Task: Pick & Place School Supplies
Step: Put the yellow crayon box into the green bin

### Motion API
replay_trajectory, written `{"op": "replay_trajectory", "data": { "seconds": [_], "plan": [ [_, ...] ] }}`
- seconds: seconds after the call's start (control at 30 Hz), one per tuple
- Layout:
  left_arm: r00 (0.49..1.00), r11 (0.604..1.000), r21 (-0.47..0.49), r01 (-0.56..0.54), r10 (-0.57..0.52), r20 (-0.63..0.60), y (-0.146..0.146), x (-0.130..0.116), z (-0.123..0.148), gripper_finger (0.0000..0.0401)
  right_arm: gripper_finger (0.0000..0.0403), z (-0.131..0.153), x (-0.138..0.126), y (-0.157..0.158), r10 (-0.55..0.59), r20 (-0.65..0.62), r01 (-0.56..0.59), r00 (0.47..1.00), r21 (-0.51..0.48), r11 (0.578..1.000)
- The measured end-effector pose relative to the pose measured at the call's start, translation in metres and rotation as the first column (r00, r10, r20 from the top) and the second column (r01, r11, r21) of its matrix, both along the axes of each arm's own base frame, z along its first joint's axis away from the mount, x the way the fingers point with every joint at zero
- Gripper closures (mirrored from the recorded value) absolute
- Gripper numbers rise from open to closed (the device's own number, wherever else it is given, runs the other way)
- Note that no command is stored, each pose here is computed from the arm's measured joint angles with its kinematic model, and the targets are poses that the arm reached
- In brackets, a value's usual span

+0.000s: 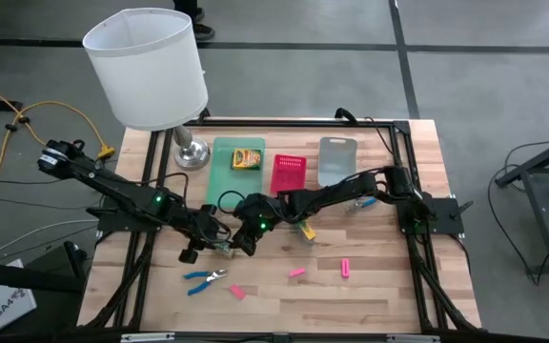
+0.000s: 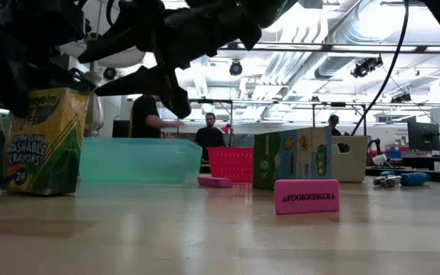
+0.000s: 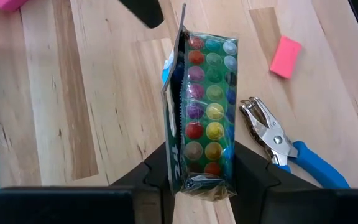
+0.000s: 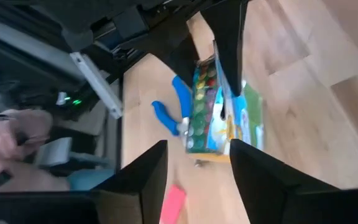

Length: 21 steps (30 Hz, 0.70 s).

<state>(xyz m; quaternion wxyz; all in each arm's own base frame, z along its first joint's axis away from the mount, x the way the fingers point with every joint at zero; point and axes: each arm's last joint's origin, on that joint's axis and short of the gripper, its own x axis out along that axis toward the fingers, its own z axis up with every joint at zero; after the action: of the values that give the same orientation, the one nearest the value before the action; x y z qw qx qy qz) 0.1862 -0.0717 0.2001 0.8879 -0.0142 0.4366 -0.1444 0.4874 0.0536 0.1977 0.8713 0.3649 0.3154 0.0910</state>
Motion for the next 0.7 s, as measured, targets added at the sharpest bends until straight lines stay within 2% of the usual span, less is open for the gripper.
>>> {"op": "replay_trajectory", "data": {
  "seconds": [0.23, 0.33, 0.5, 0.7],
  "plan": [
    [0.997, 1.0, -0.001, -0.026, 0.026, 0.073, 0.001, 0.0, 0.008, 0.0299, 0.0244, 0.001, 0.0, -0.021, 0.072, -0.014, -0.07, 0.997, 0.098, 0.993],
    [0.991, 0.999, 0.001, -0.047, 0.046, 0.123, 0.003, -0.003, 0.015, 0.0299, 0.0251, 0.009, -0.004, -0.024, 0.094, -0.02, -0.092, 0.995, 0.106, 0.99],
    [0.978, 0.996, 0.004, -0.084, 0.081, 0.191, 0.007, -0.009, 0.025, 0.0299, 0.026, 0.048, -0.023, -0.02, 0.085, -0.006, -0.085, 0.996, 0.006, 0.996],
    [0.946, 0.977, -0.032, -0.21, 0.211, 0.245, 0.012, -0.007, 0.032, 0.0299, 0.0266, 0.099, -0.058, -0.003, -0.022, 0.009, 0.024, 1.0, -0.206, 0.978]
  ]
}}
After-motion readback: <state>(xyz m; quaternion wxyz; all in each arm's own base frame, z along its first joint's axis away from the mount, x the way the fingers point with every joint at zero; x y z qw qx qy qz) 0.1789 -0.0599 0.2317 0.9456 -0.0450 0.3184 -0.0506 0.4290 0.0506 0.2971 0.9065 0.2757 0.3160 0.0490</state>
